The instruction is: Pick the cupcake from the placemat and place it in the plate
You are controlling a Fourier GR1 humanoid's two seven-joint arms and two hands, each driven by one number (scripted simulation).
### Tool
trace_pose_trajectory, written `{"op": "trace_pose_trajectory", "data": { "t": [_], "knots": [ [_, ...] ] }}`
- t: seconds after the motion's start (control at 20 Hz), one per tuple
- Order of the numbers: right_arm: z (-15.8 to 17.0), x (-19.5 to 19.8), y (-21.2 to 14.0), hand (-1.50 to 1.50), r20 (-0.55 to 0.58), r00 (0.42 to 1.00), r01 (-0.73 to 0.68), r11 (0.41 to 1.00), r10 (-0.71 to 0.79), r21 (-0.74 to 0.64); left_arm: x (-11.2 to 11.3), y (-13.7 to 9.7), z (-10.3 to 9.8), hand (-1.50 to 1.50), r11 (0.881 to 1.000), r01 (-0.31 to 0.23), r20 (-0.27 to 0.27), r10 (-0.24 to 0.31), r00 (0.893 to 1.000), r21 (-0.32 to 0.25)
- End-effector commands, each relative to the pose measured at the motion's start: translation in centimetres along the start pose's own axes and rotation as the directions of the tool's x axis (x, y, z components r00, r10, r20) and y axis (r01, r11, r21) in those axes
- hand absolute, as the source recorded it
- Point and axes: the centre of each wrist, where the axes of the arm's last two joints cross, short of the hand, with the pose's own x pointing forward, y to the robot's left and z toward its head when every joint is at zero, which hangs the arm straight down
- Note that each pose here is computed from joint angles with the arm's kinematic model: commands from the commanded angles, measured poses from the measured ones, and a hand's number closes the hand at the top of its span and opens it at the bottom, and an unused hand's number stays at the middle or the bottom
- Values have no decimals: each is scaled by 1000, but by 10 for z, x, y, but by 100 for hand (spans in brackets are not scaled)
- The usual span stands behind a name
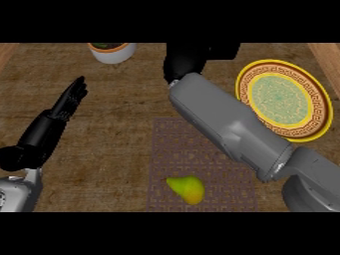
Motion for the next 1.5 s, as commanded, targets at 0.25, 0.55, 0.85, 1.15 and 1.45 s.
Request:
{"op": "trace_pose_trajectory", "data": {
  "t": [0.25, 0.55, 0.85, 1.15, 1.45],
  "knots": [
    [-46, -50, 14, 150, -261, 952, 127, 984, -157, -128, 10, -1, 0, 0, 1000, 8, 1, -8, 1000, 16],
    [-74, -115, 49, 150, -296, 940, 114, 973, -171, -199, 18, -6, 6, 0, 1000, -12, -1, 12, 1000, -13],
    [-99, -187, 66, 150, -329, 935, 68, 977, -132, -201, 8, 13, 8, 0, 1000, -17, 9, 17, 1000, 14],
    [-101, -217, 89, 150, -538, 829, 160, 986, -154, -35, 1, -3, 4, 0, 1000, 4, 26, -4, 1000, -20],
    [-97, -264, 111, -150, -520, 830, 215, 976, -202, -36, 0, 6, -5, 0, 1000, 10, 30, -10, 1000, -13]
  ]
}}
